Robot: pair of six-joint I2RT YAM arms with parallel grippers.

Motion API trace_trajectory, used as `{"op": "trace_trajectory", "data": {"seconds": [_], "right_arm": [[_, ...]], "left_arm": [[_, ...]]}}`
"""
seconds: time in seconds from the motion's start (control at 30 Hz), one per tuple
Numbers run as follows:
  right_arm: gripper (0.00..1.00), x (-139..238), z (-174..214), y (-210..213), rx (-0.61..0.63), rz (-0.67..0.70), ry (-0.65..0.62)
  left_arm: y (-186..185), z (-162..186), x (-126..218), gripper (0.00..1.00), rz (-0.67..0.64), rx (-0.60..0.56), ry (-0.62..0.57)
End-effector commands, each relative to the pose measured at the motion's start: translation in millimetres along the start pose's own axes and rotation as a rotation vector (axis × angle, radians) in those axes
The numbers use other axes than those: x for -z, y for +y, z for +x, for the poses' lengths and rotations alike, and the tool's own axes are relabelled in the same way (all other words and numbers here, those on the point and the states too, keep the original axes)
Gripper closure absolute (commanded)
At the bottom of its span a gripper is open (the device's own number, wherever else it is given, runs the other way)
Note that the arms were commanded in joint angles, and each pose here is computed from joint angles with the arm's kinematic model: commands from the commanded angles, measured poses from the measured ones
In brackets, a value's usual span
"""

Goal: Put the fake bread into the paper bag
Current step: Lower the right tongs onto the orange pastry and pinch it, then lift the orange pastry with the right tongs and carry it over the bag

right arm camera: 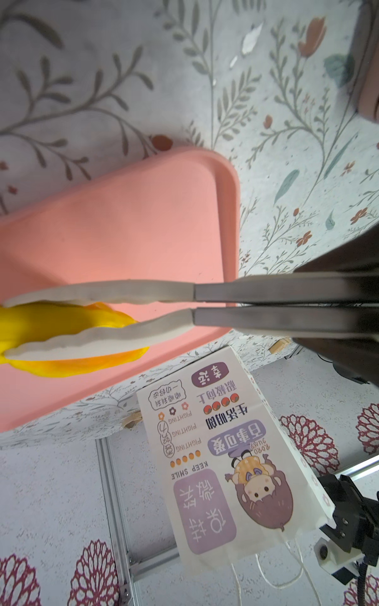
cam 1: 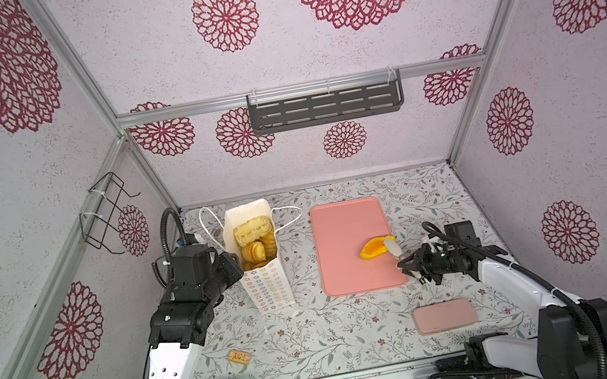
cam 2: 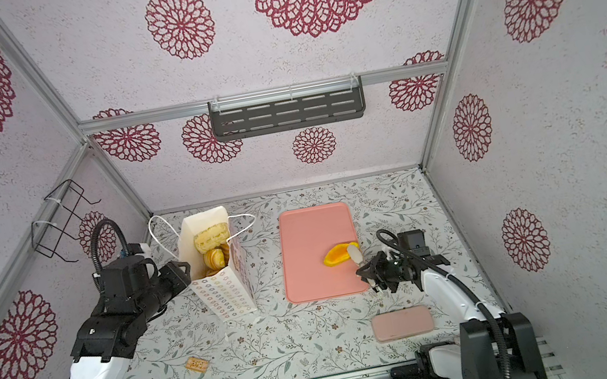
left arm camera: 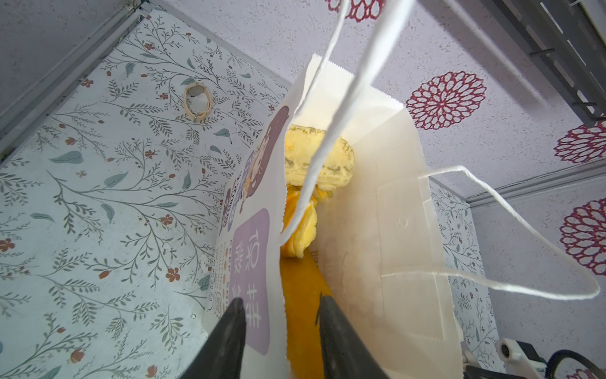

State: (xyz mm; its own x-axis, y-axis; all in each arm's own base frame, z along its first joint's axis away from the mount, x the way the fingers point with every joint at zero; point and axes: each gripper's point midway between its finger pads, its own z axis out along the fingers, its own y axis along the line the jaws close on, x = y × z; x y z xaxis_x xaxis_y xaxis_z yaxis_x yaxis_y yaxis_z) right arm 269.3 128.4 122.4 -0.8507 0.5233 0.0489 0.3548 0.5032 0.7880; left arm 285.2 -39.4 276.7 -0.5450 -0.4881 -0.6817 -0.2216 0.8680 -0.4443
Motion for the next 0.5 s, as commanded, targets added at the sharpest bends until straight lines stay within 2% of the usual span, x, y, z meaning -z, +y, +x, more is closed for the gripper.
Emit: {"op": "trace_trajectory", "data": {"seconds": [0.0,0.1,0.23,0.47], "right_arm": [[0.87,25.3,-9.3,49.1,0.193,-0.049,-0.075],[0.89,41.0,-9.6,86.9,0.321,-0.045,-0.124],[0.90,61.1,-2.7,156.8,0.520,-0.080,-0.213],[0.90,82.0,37.4,275.9,0.840,-0.225,-0.313]], "left_arm": [[-4.6,-9.6,7.5,0.57,0.006,-0.011,-0.027],[-7.9,-13.6,9.2,0.56,0.013,-0.012,-0.034],[-10.8,-17.8,11.9,0.50,0.019,-0.008,-0.042],[-4.0,-25.9,23.4,0.39,-0.019,-0.009,-0.079]]}}
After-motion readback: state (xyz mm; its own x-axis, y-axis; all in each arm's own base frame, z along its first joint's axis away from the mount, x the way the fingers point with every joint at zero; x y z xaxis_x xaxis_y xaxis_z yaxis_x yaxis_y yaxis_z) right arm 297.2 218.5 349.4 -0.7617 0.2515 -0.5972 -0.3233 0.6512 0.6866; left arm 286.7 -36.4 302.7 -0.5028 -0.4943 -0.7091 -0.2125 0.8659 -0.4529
